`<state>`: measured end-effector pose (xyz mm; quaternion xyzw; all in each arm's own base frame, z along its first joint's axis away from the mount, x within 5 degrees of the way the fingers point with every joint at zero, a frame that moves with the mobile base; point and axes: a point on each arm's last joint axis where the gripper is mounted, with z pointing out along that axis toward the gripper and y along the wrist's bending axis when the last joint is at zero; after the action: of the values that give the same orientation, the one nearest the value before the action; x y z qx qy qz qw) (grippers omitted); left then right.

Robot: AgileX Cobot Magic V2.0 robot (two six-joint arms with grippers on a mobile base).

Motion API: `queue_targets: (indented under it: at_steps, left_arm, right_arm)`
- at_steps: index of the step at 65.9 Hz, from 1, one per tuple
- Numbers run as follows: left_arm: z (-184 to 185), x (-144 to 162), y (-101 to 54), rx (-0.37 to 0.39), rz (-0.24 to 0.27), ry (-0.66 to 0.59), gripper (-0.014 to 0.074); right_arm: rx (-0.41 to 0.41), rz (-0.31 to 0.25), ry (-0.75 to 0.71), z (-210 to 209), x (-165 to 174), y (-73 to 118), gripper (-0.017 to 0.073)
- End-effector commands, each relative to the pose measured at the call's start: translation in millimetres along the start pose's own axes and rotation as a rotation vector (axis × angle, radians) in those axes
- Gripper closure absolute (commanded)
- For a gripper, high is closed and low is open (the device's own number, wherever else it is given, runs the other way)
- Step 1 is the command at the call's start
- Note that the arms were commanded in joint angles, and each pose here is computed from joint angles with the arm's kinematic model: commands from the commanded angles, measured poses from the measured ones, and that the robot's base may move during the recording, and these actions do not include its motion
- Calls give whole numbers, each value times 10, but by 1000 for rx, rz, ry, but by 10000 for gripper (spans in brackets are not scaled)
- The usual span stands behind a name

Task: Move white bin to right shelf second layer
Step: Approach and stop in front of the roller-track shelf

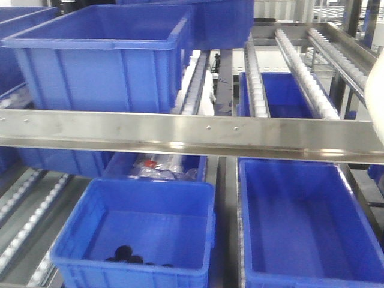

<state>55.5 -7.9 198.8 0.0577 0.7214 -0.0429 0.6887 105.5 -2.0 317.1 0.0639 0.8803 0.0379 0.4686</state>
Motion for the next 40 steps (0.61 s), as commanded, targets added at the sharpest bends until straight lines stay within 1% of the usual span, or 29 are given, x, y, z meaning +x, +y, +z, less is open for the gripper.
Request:
queue_targets:
  at_steps: [1,40]
  left_arm:
    - [6,37,-3,3,-5,-65,509]
    - [6,37,-3,3,-5,-65,509]
  right_arm:
    - [-6,10,-116,-71,-155,14,511]
    - [-6,10,-116,-71,-155,14,511]
